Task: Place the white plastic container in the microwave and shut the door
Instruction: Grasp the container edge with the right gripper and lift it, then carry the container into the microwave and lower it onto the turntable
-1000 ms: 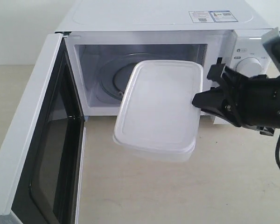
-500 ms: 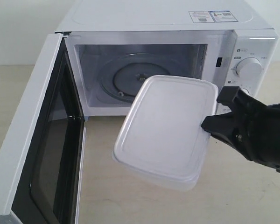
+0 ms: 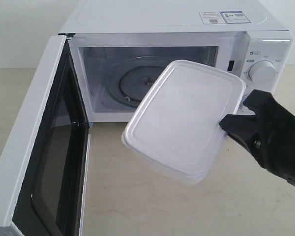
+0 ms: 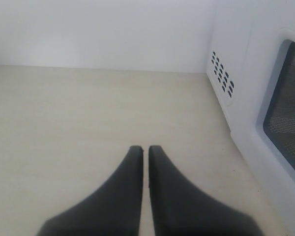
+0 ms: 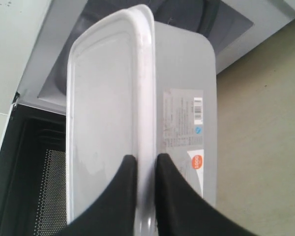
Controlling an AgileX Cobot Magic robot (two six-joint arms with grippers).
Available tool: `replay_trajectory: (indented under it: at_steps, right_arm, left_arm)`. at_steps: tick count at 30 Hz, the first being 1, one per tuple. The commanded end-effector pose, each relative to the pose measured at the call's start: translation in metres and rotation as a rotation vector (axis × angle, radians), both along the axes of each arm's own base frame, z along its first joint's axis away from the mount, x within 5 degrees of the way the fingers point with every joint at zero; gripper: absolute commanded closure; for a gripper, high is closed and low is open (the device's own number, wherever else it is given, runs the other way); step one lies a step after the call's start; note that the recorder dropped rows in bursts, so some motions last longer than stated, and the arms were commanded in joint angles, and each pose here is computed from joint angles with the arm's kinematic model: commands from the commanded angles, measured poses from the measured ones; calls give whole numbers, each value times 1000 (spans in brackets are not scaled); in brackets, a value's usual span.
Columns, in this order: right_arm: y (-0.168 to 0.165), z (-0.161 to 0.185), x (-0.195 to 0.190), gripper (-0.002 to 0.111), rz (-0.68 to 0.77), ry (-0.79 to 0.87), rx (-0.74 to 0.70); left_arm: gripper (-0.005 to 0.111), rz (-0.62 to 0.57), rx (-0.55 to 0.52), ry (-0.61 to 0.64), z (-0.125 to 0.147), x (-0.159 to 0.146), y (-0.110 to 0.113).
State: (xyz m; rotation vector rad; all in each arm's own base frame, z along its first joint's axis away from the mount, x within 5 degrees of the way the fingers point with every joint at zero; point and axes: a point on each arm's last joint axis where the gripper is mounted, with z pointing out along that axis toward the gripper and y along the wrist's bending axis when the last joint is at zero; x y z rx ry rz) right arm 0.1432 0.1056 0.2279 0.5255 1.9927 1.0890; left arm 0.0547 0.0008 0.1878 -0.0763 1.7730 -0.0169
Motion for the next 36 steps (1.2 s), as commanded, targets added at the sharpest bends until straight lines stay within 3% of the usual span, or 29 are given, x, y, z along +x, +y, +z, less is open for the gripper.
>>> replay_trajectory:
  at_steps: [1, 20, 36]
  right_arm:
    - [9, -6, 9, 108, 14, -32, 24]
    - [51, -68, 62, 108, -56, -17, 253]
    - [81, -46, 116, 108, -198, -10, 259]
  left_arm:
    - [102, -2, -6, 0, -1, 0, 0]
    - [102, -2, -6, 0, -1, 0, 0]
    - [102, -2, -6, 0, -1, 0, 0]
